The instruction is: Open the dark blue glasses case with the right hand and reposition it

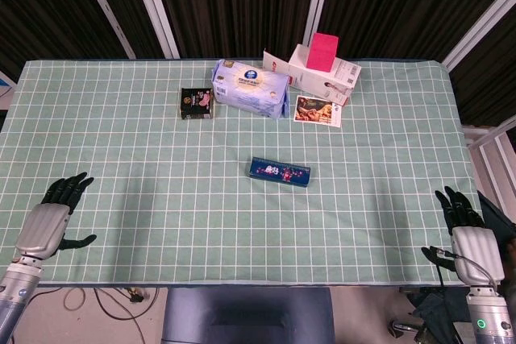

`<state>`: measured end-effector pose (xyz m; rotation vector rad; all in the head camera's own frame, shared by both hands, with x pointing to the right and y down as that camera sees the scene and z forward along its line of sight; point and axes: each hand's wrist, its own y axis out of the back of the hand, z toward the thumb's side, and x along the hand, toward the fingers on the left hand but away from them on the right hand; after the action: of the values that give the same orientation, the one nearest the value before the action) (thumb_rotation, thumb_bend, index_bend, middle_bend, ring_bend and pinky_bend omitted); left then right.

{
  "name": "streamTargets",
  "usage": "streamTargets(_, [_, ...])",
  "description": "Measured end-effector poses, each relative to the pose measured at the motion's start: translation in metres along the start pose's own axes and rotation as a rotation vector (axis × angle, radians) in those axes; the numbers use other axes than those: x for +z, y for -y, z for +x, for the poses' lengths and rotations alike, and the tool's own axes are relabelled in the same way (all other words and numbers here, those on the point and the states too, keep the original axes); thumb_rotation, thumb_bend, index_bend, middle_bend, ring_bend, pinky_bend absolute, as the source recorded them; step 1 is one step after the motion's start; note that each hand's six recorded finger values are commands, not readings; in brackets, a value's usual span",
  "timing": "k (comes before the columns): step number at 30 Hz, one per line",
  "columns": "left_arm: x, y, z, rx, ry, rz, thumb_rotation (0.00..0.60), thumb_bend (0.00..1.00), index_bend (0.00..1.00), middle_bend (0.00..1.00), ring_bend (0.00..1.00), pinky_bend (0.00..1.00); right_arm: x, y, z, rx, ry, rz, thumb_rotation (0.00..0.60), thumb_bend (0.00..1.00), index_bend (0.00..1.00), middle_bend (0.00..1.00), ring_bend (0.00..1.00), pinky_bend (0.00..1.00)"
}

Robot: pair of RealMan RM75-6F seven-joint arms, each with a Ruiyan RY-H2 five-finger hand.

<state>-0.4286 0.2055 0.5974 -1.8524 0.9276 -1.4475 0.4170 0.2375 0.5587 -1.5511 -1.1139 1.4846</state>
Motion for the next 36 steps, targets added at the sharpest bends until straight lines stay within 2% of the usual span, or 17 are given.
streamTargets(14, [-0.003,-0.002,0.0,0.011,-0.017,0.006,0.6,0.01,0.0,0.0,0.0,0.0,0.001,0.0,0.0,0.003,0.004,-0.009,0.6,0.14,0.0,0.0,0.0,0.24])
streamTargets(23, [-0.007,-0.005,0.002,0.023,-0.029,0.002,0.6,0.01,0.0,0.0,0.0,0.0,0.008,0.0,-0.008,0.008,0.014,-0.033,0.6,0.1,0.0,0.0,0.0,0.24])
streamTargets(31, [-0.006,-0.006,0.005,0.021,-0.021,-0.01,0.6,0.01,0.0,0.0,0.0,0.0,0.028,0.005,-0.029,0.039,0.007,-0.03,0.6,0.11,0.0,0.0,0.0,0.24])
streamTargets(36, [-0.007,-0.007,0.006,0.016,-0.023,-0.016,0.6,0.01,0.0,0.0,0.0,0.0,0.058,0.015,-0.057,0.062,-0.014,-0.059,0.6,0.12,0.0,0.0,0.0,0.24])
